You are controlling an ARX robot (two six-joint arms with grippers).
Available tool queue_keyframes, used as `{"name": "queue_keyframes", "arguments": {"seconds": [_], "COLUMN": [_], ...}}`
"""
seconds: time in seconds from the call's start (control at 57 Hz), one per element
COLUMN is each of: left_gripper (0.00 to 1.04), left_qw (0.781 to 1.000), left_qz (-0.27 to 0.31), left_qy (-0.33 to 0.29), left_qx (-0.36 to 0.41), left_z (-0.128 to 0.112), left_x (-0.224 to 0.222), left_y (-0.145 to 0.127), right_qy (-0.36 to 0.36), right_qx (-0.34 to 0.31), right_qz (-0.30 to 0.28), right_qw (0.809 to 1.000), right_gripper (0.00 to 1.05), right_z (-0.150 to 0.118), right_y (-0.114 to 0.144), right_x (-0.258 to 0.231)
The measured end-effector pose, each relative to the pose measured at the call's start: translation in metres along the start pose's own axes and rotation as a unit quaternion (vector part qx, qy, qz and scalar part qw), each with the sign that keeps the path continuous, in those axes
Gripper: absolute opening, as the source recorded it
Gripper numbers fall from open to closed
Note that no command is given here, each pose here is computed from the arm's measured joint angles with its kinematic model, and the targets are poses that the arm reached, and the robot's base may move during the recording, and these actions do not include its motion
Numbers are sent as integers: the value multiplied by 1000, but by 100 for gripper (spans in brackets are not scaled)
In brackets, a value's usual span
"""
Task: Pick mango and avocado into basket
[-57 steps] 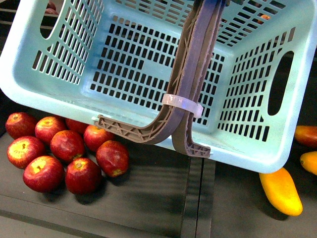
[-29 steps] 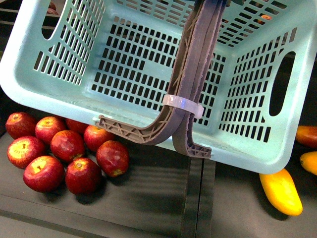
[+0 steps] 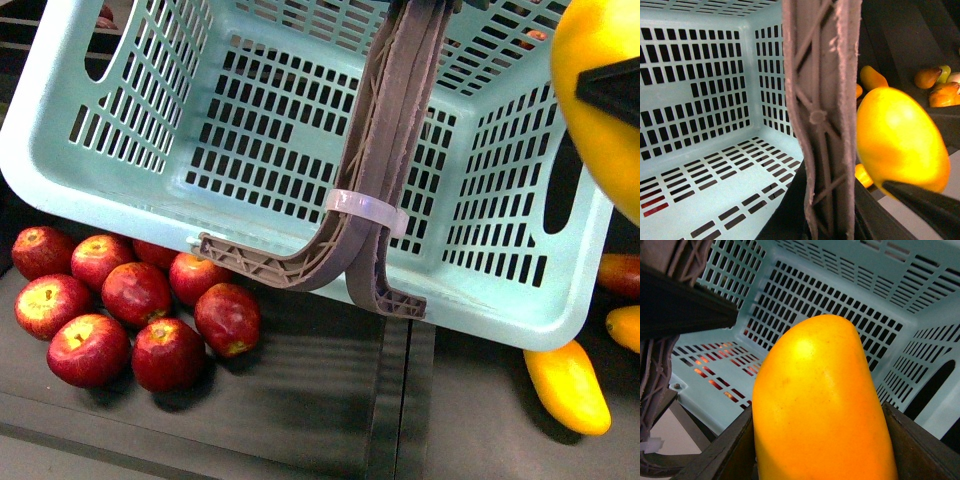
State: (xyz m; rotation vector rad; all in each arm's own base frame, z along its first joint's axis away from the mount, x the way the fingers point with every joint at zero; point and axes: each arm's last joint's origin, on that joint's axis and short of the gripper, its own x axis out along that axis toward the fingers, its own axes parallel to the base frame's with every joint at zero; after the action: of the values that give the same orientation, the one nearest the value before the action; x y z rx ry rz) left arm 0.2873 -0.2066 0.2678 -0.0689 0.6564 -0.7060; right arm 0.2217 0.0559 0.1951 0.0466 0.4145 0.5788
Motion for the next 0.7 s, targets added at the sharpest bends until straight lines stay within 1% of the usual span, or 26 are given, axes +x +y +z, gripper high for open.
{"name": "queue_keyframes", "arguments": {"seconds": [0.088, 0.28, 0.473, 0.701], "left_gripper": [10, 10, 10, 10], "left_qw": [1000, 1000, 1000, 1000], "left_qz": [0, 0, 0, 0], "left_qy": [0, 0, 0, 0], "left_qx": [0, 0, 0, 0], "left_z": [0, 0, 0, 0], "left_x": [0, 0, 0, 0], "left_y": [0, 0, 0, 0], "right_qy": [19, 42, 40, 35], "right_qx": [-13, -24, -32, -25], "right_qz": [-1, -12, -18, -32], "right_qw": [1000, 999, 998, 999], "right_gripper": [64, 64, 64, 64], "right_z": [-6, -13, -10, -4], "right_y": [10, 23, 32, 34], "right_x": [11, 27, 40, 53]}}
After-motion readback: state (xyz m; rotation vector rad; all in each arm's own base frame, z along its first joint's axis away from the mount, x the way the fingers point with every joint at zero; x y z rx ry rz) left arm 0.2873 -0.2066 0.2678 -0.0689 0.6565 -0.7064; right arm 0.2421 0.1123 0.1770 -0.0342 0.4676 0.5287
